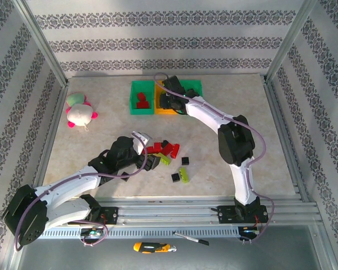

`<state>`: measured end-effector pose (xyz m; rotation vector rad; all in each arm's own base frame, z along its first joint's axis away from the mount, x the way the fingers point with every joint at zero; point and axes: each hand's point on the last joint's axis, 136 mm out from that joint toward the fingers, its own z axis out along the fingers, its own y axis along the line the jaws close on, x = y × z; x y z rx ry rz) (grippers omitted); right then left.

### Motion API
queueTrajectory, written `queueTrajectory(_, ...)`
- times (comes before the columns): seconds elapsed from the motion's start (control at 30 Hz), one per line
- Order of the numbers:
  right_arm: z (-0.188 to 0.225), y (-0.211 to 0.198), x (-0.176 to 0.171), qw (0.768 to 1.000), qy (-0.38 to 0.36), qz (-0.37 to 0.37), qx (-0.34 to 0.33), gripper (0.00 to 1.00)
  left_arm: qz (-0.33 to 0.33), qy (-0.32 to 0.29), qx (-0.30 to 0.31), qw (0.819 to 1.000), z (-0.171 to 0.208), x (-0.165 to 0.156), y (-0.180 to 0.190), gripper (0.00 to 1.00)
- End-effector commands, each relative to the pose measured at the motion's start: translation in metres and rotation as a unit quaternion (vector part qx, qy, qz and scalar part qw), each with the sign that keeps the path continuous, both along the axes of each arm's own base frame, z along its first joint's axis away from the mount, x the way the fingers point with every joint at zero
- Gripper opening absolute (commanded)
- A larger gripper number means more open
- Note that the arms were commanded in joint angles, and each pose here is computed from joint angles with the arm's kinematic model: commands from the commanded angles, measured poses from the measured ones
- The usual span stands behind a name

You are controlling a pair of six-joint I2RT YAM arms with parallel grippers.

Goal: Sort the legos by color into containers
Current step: Place the lego in the container.

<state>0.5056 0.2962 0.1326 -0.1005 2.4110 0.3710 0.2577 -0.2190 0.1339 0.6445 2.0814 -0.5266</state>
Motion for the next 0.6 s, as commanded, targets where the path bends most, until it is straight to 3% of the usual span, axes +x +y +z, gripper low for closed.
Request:
queueTrajectory(0.0,-0.003,-0.006,0.017,1.000,0.002,-0.009,-0.008,0.33,0.024,-0.017,-0.014,0.999,0.008,0.005,0.002,0.99)
queueTrajectory(0.13,-0.001,-0.002,0.025,1.000,-0.002,0.000,-0.011,0.39,0.037,-0.013,-0.008,0.999,0.009,0.007,0.006,0.99)
queueTrajectory(0.23,0.011,-0.001,0.025,1.000,-0.006,0.007,-0.010,0.55,0.108,-0.006,0.001,0.994,0.006,0.018,0.025,0.99)
queueTrajectory(0.37,0.043,-0.001,0.012,0.999,-0.029,0.017,0.000,0.68,0.201,0.010,0.023,0.979,0.000,0.031,0.051,0.99)
queueTrajectory(0.57,0.069,-0.002,-0.031,0.998,-0.050,0.043,0.009,0.76,0.341,0.030,0.047,0.939,-0.001,0.042,0.092,0.99)
